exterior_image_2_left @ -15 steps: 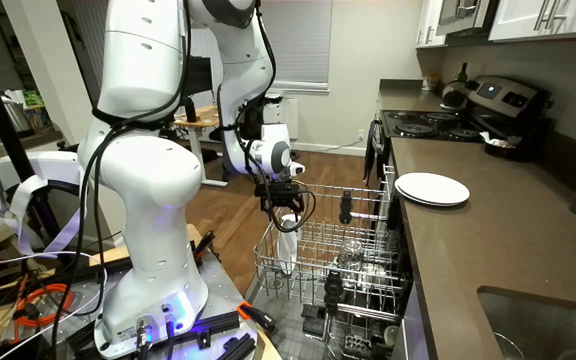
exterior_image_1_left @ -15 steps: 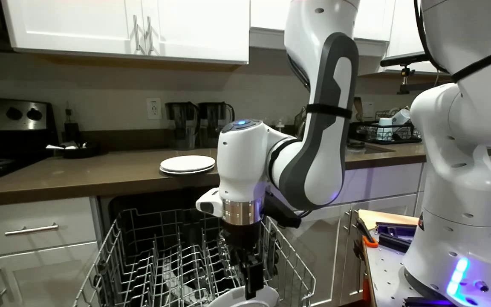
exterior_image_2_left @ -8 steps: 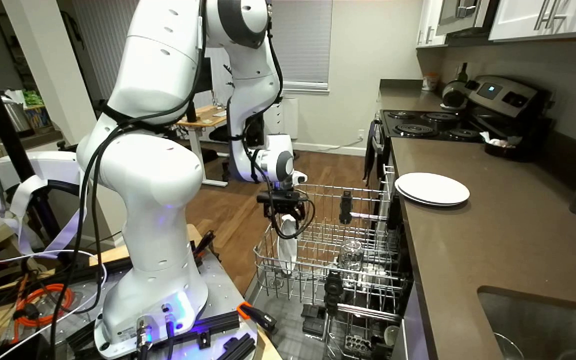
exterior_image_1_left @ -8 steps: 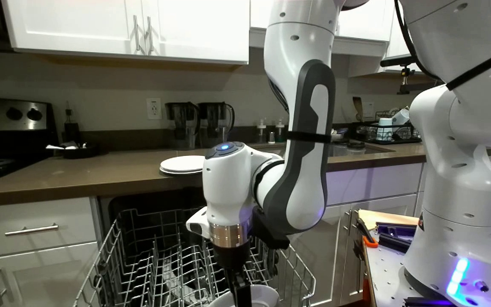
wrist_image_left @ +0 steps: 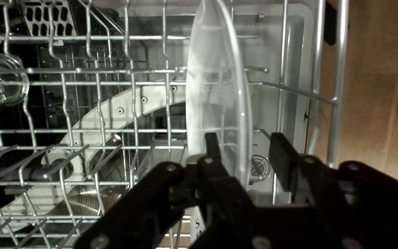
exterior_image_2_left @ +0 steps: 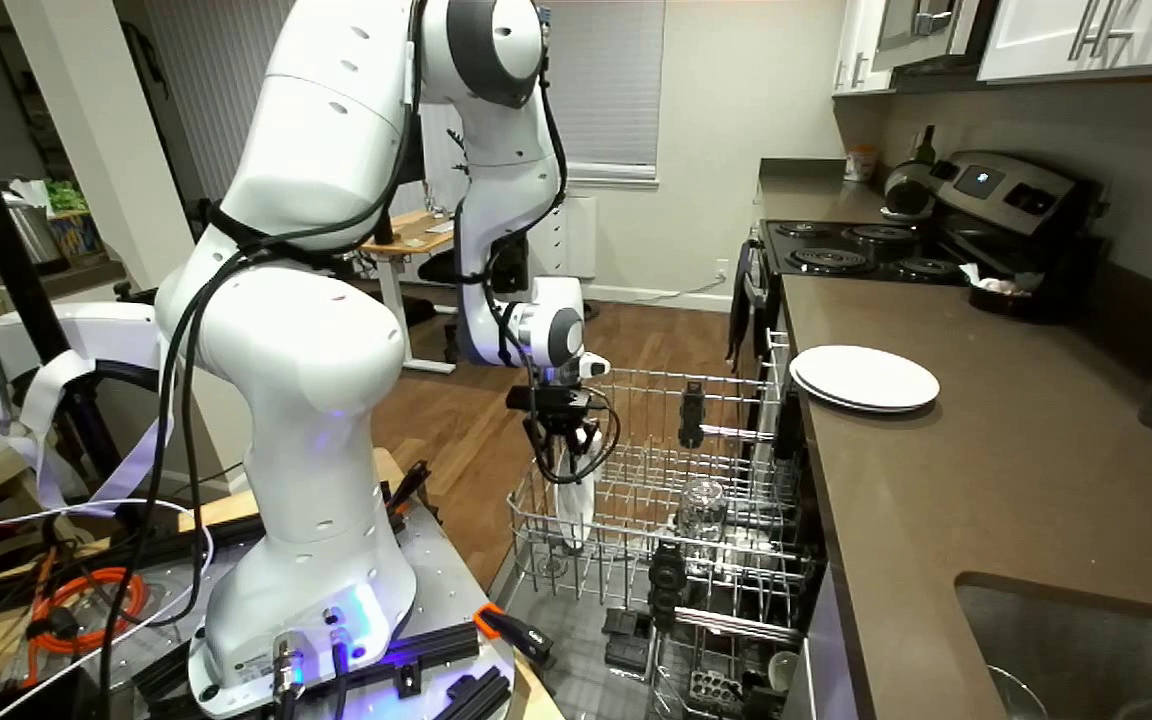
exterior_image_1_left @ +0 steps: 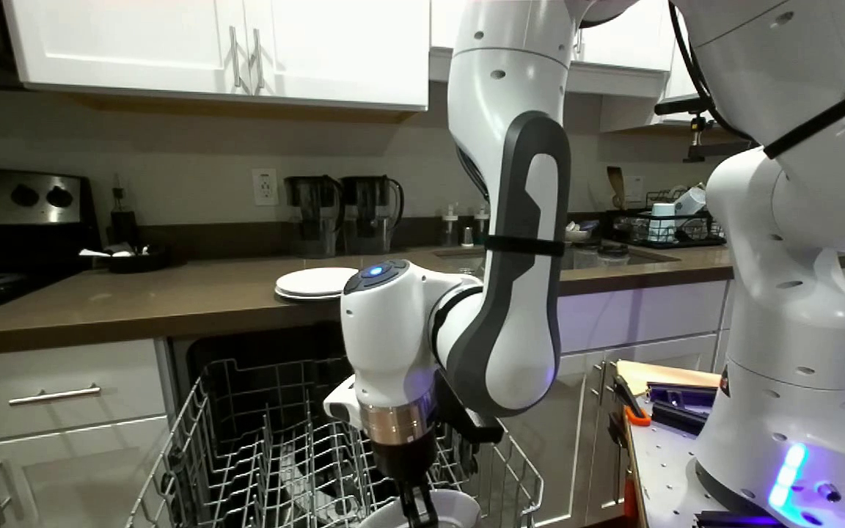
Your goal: Move the plate from the dishwasher to the countertop
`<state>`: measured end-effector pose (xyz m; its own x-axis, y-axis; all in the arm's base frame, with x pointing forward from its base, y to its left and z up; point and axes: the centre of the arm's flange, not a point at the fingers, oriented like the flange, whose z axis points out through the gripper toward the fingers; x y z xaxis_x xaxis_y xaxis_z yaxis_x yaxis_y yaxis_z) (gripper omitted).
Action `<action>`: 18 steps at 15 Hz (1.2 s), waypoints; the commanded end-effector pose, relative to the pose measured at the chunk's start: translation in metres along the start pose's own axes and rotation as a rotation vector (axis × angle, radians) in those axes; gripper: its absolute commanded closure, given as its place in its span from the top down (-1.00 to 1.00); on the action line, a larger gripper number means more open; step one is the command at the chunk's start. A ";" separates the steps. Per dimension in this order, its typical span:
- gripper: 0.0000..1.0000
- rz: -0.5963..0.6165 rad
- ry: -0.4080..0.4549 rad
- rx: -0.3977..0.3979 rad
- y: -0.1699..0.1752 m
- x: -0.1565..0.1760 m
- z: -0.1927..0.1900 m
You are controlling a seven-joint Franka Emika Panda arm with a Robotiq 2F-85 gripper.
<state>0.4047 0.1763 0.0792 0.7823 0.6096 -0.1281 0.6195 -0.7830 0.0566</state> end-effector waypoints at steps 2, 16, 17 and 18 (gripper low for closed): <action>-0.85 0.044 -0.064 0.059 0.004 0.001 -0.009; -0.85 0.078 -0.027 0.138 0.035 -0.002 -0.103; -0.85 0.076 -0.033 0.136 0.033 -0.001 -0.115; -0.85 0.073 -0.036 0.135 0.032 -0.001 -0.125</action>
<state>0.4395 0.1659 0.1579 0.8318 0.5311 -0.1613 0.5293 -0.8465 -0.0576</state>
